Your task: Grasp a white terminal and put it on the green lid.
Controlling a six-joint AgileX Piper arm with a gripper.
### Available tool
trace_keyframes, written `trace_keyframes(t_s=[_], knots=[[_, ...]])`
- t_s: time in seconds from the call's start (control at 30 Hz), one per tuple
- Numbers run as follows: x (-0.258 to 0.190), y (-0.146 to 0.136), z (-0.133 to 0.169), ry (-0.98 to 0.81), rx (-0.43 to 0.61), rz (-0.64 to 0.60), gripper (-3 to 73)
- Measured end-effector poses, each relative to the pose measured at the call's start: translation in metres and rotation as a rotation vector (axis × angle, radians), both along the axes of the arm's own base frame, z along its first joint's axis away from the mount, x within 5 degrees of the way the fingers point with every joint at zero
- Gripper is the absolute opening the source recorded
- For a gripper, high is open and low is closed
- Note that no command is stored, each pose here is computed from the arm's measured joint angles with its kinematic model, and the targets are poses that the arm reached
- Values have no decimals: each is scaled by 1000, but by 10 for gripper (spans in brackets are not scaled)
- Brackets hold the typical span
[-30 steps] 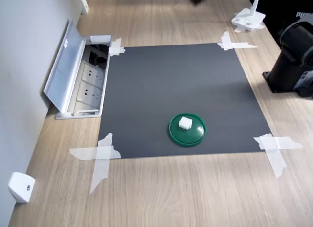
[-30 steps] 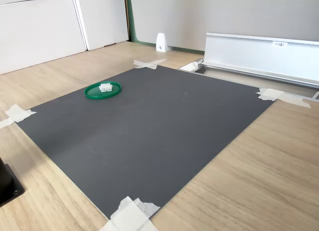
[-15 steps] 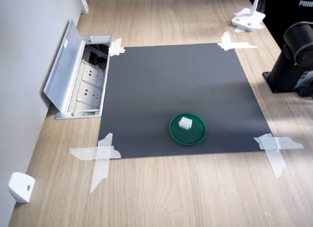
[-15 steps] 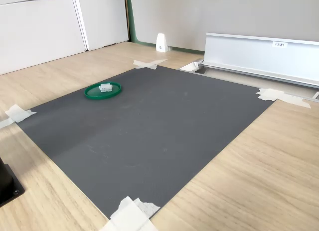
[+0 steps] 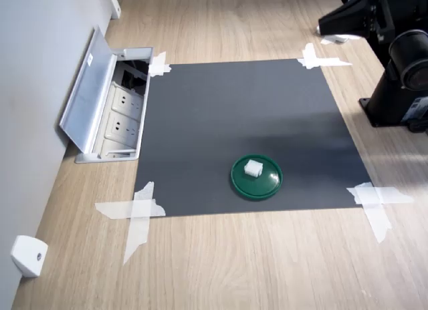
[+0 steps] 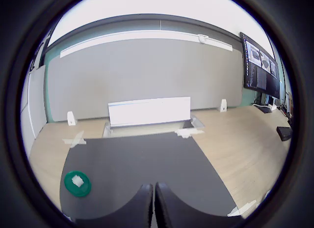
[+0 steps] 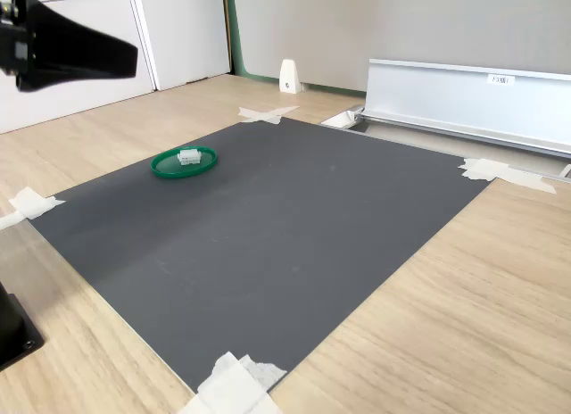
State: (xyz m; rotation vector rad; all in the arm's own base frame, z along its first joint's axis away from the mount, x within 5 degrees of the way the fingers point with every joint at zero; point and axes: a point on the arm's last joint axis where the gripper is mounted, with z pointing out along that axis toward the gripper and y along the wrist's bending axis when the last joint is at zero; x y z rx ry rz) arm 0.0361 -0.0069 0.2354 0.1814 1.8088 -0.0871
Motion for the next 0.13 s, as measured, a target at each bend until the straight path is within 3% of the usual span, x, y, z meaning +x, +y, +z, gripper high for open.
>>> trace_keyframes(t_s=[0.13], knots=[[3, 0, -14, 37, 5, 0, -5]])
